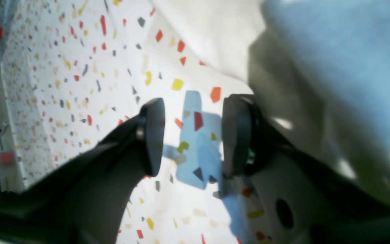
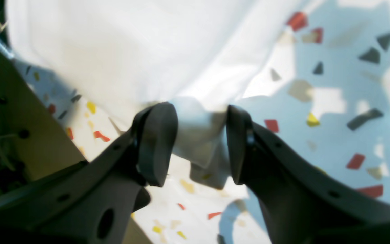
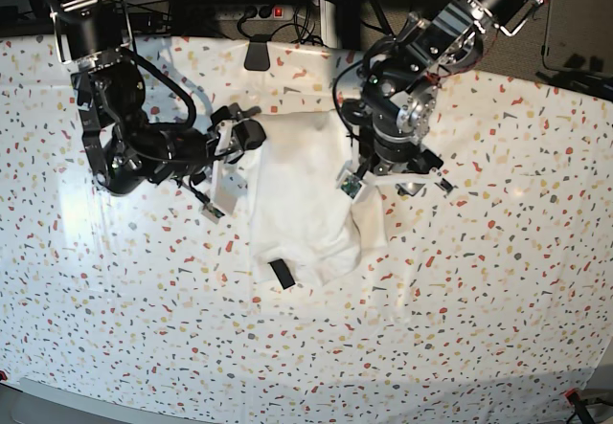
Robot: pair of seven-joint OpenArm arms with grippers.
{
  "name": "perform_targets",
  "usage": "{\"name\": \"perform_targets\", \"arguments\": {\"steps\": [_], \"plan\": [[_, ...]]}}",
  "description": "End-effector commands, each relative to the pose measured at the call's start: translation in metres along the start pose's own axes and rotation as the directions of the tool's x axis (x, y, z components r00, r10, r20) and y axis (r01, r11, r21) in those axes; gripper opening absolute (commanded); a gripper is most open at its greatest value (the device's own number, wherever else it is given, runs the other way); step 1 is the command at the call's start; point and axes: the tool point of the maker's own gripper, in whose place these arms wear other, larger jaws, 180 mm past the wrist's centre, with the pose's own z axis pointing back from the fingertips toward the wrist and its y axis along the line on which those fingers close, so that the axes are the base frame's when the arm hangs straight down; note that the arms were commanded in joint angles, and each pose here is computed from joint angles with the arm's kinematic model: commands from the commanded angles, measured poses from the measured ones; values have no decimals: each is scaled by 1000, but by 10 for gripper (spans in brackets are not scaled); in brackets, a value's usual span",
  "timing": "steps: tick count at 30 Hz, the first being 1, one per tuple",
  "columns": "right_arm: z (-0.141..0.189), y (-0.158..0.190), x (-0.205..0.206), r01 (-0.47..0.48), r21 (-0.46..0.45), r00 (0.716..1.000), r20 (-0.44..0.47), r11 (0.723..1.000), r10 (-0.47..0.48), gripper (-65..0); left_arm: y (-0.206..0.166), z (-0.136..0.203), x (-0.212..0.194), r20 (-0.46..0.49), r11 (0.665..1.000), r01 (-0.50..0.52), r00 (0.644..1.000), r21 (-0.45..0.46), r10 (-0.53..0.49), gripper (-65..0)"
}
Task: Fold the T-shirt properly
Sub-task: 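Press and square the bundle's sides with both grippers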
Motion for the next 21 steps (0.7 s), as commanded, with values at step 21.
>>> {"name": "perform_targets", "arguments": {"steps": [21], "plan": [[70, -50, 45, 52, -184, 973, 232, 982, -8, -376, 73, 15, 63, 153, 974, -94, 986, 207, 63, -381]]}}
